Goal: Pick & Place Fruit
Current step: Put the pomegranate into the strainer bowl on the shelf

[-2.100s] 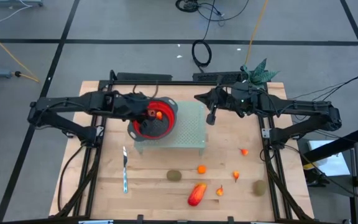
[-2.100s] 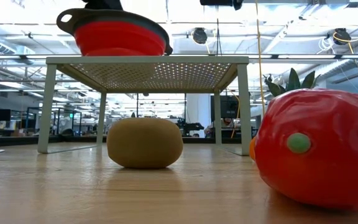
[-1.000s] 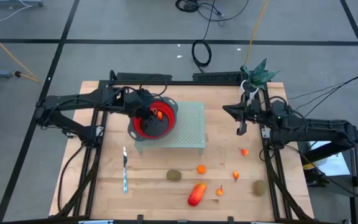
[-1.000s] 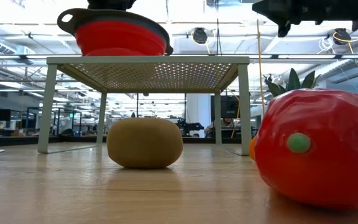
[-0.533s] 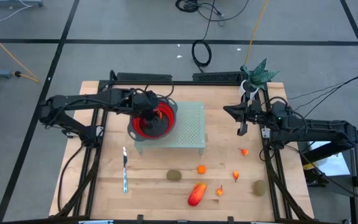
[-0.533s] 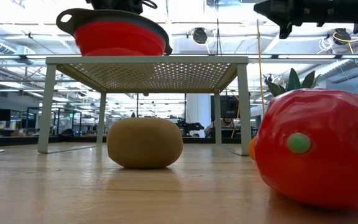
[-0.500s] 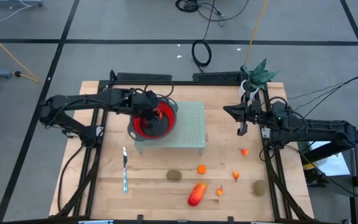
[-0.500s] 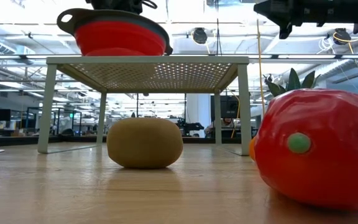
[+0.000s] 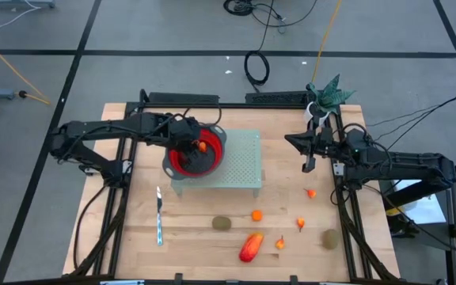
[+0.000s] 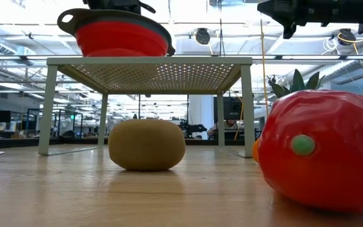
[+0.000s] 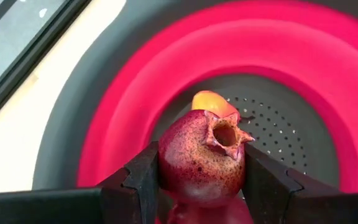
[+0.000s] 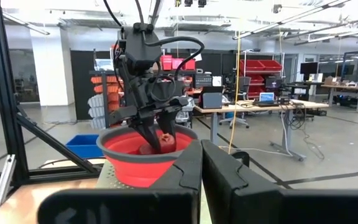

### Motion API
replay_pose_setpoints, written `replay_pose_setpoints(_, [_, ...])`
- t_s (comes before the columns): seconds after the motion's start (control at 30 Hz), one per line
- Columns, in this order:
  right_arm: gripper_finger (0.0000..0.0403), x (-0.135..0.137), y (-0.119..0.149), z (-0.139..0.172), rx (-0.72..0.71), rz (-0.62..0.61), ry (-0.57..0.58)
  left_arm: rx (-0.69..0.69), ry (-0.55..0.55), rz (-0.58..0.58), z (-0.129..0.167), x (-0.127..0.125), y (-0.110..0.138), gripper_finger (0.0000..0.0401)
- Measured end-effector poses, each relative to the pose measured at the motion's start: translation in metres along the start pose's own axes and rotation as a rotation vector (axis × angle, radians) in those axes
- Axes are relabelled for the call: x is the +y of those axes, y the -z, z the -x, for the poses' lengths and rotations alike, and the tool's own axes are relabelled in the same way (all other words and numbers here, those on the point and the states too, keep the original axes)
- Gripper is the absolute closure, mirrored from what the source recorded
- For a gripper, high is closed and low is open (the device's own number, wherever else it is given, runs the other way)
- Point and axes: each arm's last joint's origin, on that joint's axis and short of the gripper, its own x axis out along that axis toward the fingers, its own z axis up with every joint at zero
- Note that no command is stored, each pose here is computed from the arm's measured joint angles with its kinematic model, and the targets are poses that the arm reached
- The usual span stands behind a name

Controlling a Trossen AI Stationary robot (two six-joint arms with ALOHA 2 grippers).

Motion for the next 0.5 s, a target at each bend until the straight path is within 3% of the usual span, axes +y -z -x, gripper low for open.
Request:
replay_pose_setpoints(0.23, [0.0403, 0.0, 0.0, 0.0, 0.0, 0.005, 0.0, 0.01, 0.023, -0.029, 0.0, -0.0006, 0.0003, 0.0217])
replay_pose_setpoints(0.5, [0.0403, 0.0, -0.0001, 0.0, 0.0, 0.006, 0.0, 0.01, 0.022, -0.035, 0.0, -0.0006, 0.0003, 0.0152])
